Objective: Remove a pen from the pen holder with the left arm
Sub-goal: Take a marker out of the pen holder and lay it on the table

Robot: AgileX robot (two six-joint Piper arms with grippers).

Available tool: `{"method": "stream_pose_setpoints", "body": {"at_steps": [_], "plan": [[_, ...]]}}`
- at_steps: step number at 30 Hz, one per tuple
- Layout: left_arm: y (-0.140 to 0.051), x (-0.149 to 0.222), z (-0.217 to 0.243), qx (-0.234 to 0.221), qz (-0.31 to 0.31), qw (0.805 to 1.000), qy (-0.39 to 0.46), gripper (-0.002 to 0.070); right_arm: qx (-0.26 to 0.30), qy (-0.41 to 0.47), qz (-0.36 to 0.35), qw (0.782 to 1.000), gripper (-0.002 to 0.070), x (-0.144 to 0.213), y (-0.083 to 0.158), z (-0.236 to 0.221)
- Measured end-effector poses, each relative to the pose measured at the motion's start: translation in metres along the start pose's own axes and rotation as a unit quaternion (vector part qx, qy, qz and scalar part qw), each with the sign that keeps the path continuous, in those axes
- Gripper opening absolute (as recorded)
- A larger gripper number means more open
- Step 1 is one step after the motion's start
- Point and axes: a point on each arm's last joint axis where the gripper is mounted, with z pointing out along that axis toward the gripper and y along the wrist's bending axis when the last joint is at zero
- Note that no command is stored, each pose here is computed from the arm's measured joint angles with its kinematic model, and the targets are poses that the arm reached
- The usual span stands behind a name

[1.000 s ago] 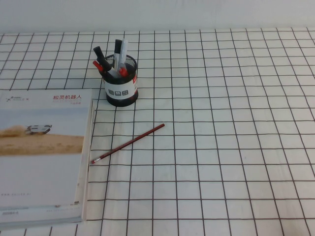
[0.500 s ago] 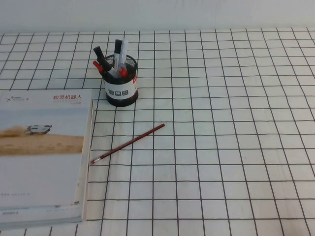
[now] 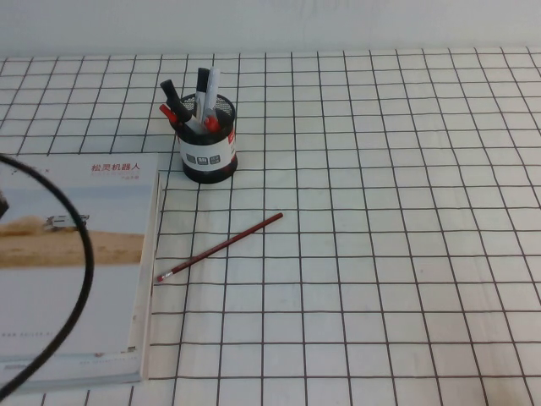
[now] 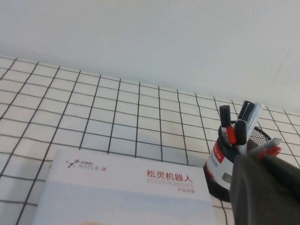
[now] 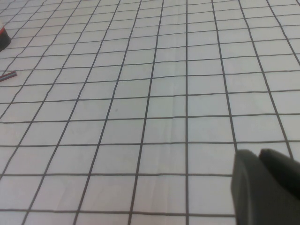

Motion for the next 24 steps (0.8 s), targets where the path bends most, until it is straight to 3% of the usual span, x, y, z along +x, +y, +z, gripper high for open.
{"method": "stream_pose_setpoints", "body": {"at_steps": [11,18,24], "plan": [[-0.041,0.01,0.073,0.052,0.048,0.997,-0.02,-0.0004,0.0,0.0,0.0,1.0,-0.0015,0.0,0.0,0.0],[-0.047,0.03,0.113,0.043,0.056,0.997,-0.006,0.0006,0.0,0.0,0.0,1.0,-0.0015,0.0,0.0,0.0],[-0.052,0.045,0.142,0.051,0.057,0.997,0.016,0.0168,0.0,0.0,0.0,1.0,-0.0015,0.0,0.0,0.0]]}}
